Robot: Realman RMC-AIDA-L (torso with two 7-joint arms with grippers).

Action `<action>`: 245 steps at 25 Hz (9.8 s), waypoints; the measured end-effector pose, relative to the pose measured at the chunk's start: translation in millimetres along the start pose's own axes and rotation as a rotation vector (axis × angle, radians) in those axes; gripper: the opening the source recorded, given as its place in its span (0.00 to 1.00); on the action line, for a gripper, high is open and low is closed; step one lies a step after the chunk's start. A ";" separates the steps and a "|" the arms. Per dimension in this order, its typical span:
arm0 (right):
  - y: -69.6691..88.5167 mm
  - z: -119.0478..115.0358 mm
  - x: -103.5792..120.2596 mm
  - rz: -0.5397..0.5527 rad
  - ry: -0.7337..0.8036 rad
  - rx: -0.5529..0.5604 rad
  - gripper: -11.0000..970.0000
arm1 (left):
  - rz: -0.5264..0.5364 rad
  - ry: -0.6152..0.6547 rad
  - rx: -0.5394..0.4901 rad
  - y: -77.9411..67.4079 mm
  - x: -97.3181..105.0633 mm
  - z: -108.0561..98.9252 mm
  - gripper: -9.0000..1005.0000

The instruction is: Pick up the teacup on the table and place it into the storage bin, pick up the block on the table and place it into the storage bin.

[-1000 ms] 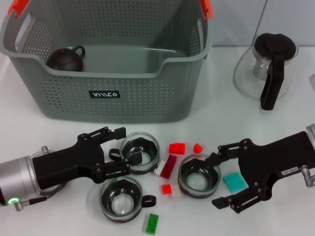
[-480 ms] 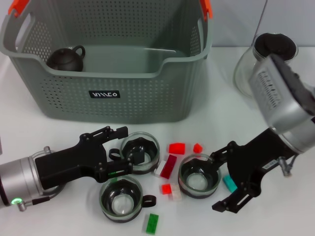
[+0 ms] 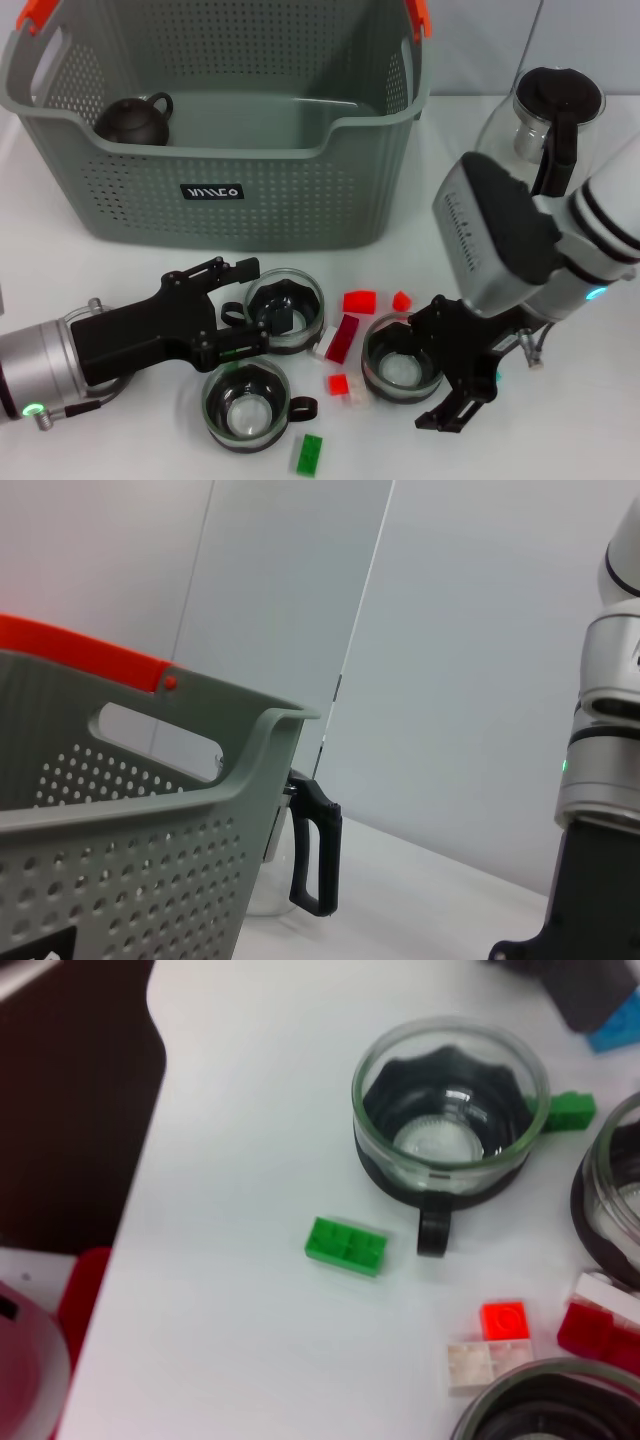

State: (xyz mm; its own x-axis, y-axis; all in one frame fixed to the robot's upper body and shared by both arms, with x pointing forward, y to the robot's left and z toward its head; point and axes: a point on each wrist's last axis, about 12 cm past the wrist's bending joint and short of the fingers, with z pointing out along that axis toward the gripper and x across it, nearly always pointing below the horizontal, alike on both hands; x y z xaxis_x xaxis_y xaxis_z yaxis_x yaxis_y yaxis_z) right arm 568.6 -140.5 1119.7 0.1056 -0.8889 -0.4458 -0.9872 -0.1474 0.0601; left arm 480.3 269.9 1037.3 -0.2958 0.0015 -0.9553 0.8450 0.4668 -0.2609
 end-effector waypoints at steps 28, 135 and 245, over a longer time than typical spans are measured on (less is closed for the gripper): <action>3.6 21.4 -23.5 -0.010 0.108 0.023 0.65 | -0.001 0.009 -0.029 2.5 2.0 -6.5 0.83; -128.5 -22.5 -80.9 0.267 -0.265 0.754 0.21 | 0.045 0.001 -0.016 3.8 -1.8 -6.3 0.83; 27.4 83.6 -99.8 -0.338 -0.111 0.078 0.69 | 0.074 0.035 -0.161 16.3 1.3 -39.0 0.83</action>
State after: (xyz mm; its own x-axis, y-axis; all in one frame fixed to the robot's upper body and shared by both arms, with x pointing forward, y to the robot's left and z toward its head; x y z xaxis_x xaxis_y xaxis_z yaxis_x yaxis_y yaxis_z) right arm 521.0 -19.5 1091.2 0.4185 -0.7421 -0.5235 -0.9052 -0.3878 -0.1739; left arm 476.3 312.0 1037.3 -0.2526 0.0704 -0.9650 0.7835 0.6001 -0.1614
